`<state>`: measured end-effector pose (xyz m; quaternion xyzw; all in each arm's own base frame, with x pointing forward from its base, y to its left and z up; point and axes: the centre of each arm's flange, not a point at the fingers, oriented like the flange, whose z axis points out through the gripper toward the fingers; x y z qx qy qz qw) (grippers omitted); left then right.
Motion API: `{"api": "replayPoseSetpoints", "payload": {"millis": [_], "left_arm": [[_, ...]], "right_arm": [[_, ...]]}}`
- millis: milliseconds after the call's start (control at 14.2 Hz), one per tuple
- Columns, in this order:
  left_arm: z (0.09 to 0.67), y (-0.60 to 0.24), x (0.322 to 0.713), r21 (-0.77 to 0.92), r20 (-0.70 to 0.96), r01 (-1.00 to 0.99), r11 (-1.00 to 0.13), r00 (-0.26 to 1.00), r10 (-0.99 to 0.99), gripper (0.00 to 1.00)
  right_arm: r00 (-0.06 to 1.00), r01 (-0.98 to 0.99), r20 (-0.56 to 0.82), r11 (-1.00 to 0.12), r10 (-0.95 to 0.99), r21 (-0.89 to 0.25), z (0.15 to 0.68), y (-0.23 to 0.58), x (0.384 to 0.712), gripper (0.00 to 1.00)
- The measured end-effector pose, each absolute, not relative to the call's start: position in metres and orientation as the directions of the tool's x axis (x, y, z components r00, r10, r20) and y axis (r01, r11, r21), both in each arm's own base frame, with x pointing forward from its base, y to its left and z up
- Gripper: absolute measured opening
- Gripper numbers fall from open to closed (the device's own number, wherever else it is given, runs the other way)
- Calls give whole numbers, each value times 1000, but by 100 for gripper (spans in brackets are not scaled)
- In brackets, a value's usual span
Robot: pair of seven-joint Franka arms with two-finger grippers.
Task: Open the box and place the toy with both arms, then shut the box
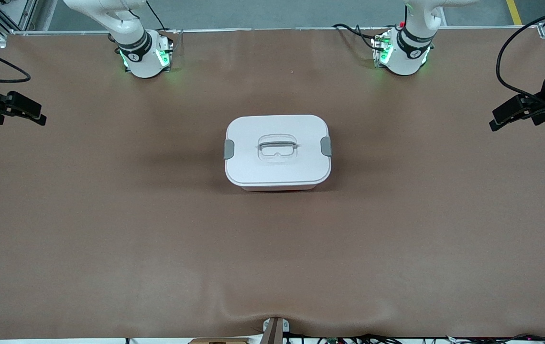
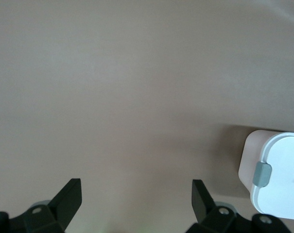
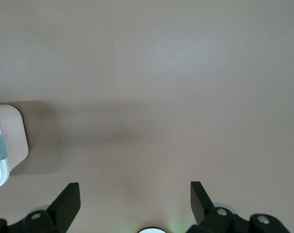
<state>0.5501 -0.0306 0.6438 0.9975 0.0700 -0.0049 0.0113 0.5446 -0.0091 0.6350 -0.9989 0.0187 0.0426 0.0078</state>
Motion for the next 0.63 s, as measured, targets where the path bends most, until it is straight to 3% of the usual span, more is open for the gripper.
{"api": "replayPoseSetpoints", "payload": {"millis": [632], "left_arm": [[654,-18,534,2,7,85,-996,996,85,100]], "right_arm": [[995,-38,-88,-999,-37,-14,634,-9,545,100]]}}
